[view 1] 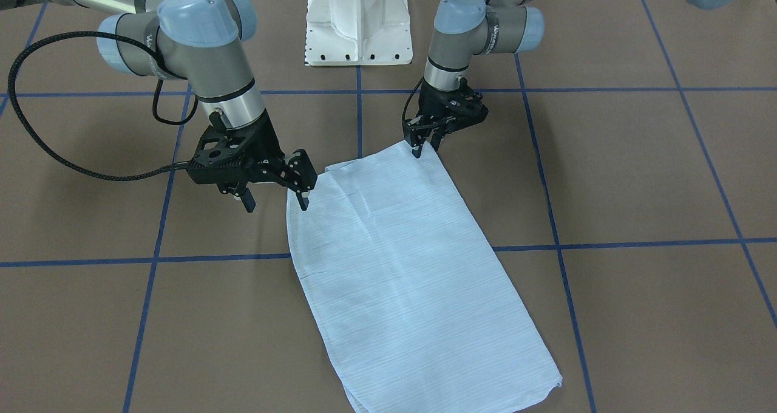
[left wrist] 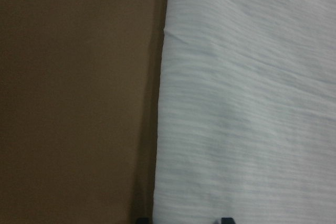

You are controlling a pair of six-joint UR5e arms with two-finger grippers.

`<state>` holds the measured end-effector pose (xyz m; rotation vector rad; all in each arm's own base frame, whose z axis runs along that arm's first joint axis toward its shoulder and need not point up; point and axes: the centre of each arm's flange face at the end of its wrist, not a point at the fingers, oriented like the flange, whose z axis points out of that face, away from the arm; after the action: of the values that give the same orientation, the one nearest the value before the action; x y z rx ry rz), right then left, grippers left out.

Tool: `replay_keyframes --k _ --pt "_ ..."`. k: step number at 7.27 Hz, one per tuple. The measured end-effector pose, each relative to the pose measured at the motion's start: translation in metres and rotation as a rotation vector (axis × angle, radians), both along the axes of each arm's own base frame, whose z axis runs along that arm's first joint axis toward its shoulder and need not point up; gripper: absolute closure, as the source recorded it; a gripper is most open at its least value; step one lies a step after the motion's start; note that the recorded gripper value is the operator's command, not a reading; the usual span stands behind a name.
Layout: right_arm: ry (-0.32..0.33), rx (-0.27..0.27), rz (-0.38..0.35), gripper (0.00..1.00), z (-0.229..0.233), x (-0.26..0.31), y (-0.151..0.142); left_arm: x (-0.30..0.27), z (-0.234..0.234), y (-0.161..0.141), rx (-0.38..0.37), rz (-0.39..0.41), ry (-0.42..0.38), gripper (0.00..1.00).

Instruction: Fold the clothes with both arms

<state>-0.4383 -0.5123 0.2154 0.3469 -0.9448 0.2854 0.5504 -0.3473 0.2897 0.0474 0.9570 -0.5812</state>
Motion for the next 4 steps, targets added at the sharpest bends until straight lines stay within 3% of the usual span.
replay_keyframes --k 3,4 --pt "-0.007 -0.022 0.008 0.00 0.004 -0.004 0.006 0.000 -0.003 0.000 -0.003 -0.005 0.008 1.00" --pt "-0.039 -0.086 0.047 0.00 0.006 -0.014 0.017 0.000 -0.003 0.000 -0.003 -0.005 0.009 1.00"
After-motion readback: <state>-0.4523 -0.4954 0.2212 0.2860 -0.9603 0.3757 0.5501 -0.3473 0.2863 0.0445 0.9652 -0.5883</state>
